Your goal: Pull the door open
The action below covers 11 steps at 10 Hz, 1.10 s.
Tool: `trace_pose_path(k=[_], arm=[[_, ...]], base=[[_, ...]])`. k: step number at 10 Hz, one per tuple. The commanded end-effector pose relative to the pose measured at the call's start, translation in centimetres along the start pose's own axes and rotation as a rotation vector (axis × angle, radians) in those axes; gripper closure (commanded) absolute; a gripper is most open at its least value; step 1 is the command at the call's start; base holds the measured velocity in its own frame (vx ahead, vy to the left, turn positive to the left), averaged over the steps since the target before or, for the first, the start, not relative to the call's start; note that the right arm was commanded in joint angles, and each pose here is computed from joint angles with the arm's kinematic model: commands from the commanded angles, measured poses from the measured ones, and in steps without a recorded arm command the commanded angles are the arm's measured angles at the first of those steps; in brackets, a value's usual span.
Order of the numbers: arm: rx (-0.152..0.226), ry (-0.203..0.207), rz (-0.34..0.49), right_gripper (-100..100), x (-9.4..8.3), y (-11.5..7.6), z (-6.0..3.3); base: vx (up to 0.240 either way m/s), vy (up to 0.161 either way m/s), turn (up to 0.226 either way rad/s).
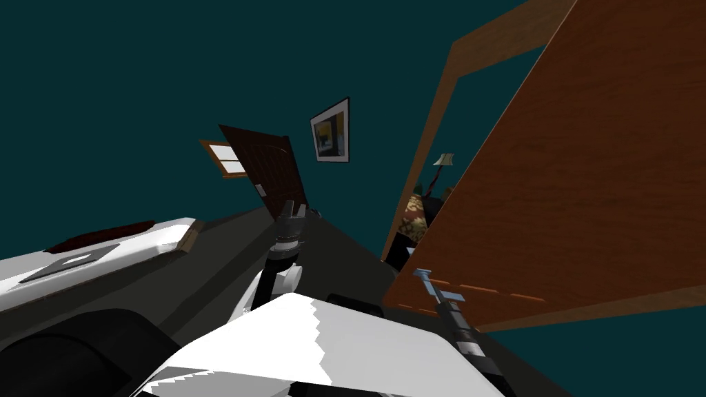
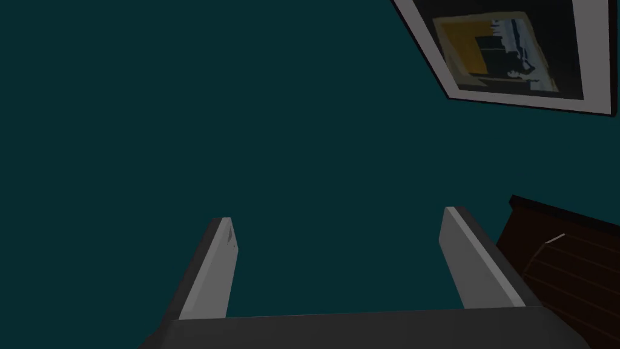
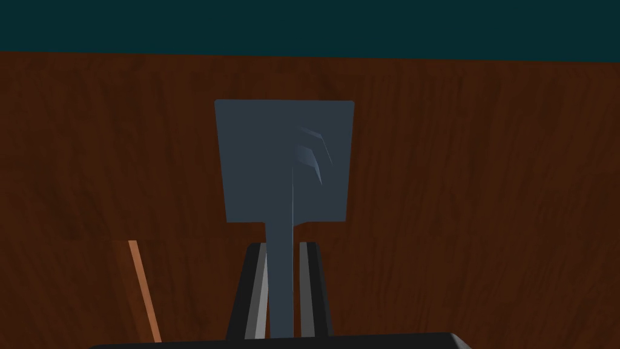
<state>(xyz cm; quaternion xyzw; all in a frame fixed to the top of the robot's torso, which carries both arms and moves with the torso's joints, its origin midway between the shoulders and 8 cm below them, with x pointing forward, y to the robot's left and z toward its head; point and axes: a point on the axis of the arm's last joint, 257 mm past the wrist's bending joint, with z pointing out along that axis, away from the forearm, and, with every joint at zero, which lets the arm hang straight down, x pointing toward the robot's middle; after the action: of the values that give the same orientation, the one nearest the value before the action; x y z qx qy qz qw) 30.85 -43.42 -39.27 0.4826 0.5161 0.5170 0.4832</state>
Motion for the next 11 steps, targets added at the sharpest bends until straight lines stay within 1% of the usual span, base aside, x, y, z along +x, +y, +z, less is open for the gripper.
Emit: trace_pose_path(k=[1, 3, 4, 5, 6, 7, 9, 10, 11], arm=[[0.002, 0.003, 0.0, 100, -0.2, -0.1, -0.84], [0.002, 0.012, 0.0, 100, -0.3, 0.0, -1.93], [0.002, 0.015, 0.0, 100, -0.3, 0.0, -2.32], [0.003, 0.016, 0.002, 100, -0.1, -0.2, -1.98], [0.004, 0.024, 0.008, 100, 0.7, -0.3, -1.16], [0.004, 0.026, 0.008, 100, 0.9, -0.3, -0.97], [0.004, 0.033, 0.011, 100, 1.7, -0.4, 0.14], [0.005, 0.033, 0.011, 100, 1.7, -0.5, 0.11], [0.004, 0.04, 0.012, 100, 2.4, -0.4, 1.15]], base=[[-0.162, -0.077, 0.135], [-0.16, -0.072, 0.188], [-0.213, -0.073, 0.163], [-0.091, -0.019, 0.03], [-0.13, -0.065, 0.108], [-0.244, -0.061, 0.131], [-0.242, -0.053, 0.093], [-0.145, -0.04, 0.006], [-0.197, -0.075, 0.091]])
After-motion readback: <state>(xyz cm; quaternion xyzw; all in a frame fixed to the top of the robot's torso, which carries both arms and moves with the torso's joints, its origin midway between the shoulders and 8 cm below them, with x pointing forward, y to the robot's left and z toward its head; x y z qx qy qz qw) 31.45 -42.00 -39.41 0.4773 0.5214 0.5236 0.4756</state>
